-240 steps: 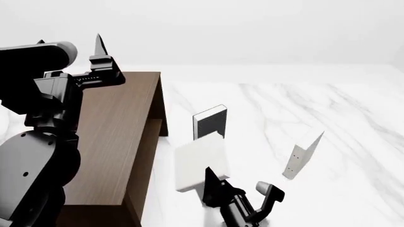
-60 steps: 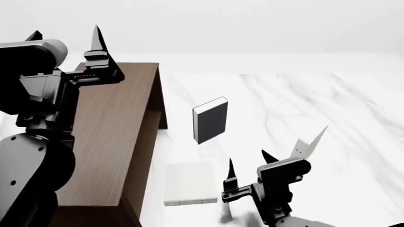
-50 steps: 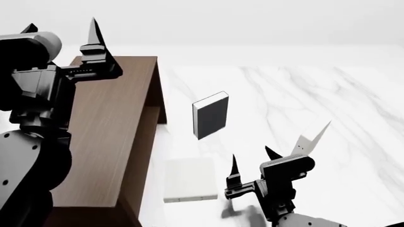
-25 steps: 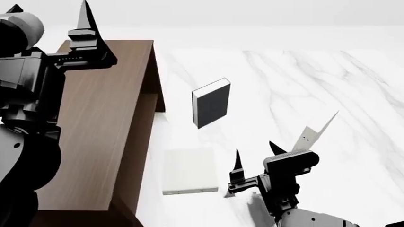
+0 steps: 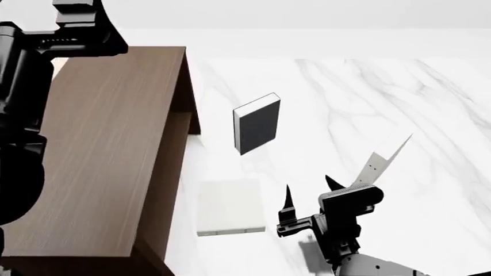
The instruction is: Pick up the book on the right and place it under the cabinet shelf.
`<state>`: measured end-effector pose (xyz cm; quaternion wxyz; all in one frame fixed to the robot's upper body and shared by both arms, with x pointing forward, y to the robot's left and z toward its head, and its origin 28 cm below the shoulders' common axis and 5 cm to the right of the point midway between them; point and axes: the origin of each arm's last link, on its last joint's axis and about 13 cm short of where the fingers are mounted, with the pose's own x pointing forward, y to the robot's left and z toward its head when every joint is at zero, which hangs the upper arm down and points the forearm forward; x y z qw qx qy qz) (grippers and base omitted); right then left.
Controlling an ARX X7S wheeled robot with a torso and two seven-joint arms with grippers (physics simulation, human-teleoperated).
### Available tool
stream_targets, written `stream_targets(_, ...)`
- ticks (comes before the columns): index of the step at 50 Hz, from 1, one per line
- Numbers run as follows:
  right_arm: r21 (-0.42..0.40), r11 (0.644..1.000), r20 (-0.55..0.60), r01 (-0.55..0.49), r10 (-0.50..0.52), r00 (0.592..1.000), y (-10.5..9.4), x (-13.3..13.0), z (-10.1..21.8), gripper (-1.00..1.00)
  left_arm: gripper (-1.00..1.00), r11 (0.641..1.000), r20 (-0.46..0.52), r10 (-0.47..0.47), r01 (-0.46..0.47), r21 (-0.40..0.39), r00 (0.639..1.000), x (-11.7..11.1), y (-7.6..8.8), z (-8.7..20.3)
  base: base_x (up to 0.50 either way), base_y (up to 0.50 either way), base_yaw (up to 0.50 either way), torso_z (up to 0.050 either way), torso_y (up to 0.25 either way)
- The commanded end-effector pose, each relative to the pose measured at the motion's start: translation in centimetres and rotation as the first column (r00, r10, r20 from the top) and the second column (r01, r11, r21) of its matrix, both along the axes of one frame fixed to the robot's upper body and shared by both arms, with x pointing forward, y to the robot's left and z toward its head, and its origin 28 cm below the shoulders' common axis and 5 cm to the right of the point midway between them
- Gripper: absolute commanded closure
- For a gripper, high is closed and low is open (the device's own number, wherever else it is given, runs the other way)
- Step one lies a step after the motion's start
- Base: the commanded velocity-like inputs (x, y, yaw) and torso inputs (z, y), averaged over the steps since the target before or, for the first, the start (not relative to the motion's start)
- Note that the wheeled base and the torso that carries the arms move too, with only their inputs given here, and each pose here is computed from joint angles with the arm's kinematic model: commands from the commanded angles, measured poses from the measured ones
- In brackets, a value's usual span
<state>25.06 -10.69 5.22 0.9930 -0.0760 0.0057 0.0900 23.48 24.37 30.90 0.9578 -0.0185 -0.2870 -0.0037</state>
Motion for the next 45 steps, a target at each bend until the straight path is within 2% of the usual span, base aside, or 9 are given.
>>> stream_targets(1, 0.0, 1.0, -0.011, 0.003, -0.003, 1.0, -0.1, 0.29, -0.47, -1.0, -1.0, 1.0, 0.008, -0.011, 0.011, 0.016, 1.0, -0.66, 0.11, 1.19, 0.0, 0.0, 0.0, 0.0, 0.0)
stream_targets(25, -0.01, 1.0, -0.015, -0.015, 0.014, 1.0, 0.09, 0.7, -0.33, -1.0, -1.0, 1.0, 0.014, -0.012, 0.012, 0.01, 1.0, -1.09, 0.18, 1.56, 0.0, 0.0, 0.0, 0.0, 0.0)
stream_targets(45, -0.026, 0.999, -0.009, -0.026, 0.026, 1.0, 0.13, 1.04, 0.21, -1.0, -1.0, 1.0, 0.021, -0.007, 0.007, 0.001, 1.0, -1.22, 0.34, 1.88, 0.0, 0.0, 0.0, 0.0, -0.156)
